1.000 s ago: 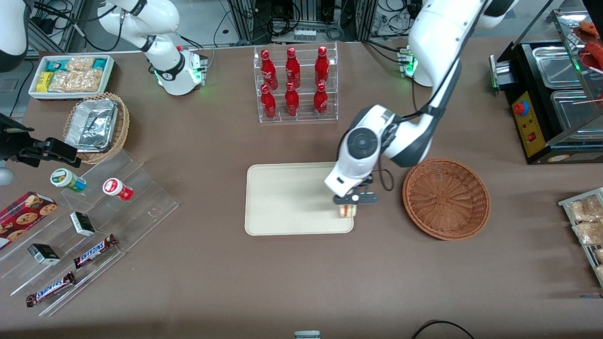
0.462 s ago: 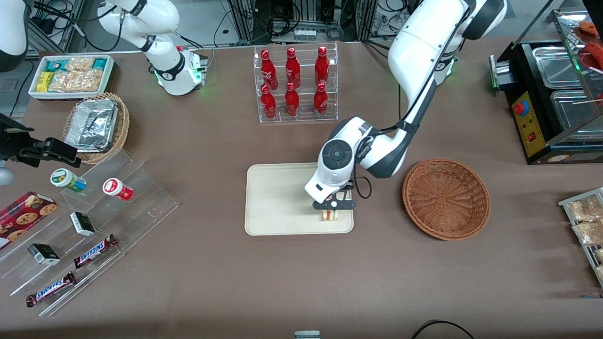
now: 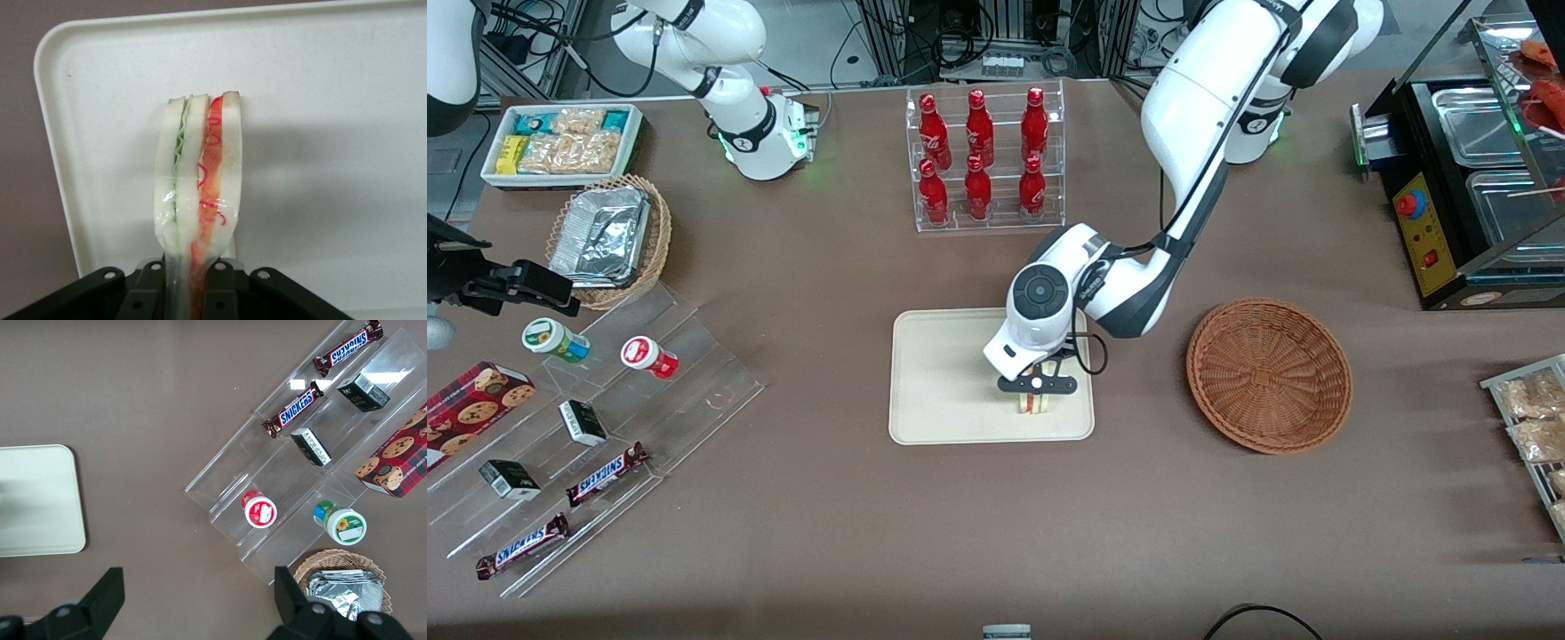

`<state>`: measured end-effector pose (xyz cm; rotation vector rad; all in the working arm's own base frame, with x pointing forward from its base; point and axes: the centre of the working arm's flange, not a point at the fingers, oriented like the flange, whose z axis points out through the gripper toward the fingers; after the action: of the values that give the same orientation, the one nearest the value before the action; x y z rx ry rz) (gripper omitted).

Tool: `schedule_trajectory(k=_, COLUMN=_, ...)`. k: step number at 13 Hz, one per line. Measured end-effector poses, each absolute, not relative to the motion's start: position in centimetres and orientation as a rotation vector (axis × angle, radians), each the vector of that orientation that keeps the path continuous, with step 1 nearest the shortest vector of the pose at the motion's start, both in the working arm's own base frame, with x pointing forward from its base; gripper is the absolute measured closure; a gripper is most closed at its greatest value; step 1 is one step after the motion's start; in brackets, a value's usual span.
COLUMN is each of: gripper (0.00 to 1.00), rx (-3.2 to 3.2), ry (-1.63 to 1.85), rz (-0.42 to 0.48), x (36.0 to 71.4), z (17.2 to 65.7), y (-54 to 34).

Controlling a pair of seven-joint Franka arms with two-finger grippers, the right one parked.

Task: Place sandwich from basket to tray
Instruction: 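Lower the sandwich onto the tray and open the left gripper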

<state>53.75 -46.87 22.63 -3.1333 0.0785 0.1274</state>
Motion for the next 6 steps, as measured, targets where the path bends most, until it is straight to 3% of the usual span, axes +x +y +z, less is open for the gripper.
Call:
schedule_trajectory(k=2, gripper=0.82, rx=-3.134, ry=0.079, rz=0.127, x=53.84, z=22.45, y=-47.01)
schedule_trajectory(k=6, gripper=0.43, rx=-3.138, ry=0.047, rz=0.119, x=54.02, z=22.7, y=-47.09)
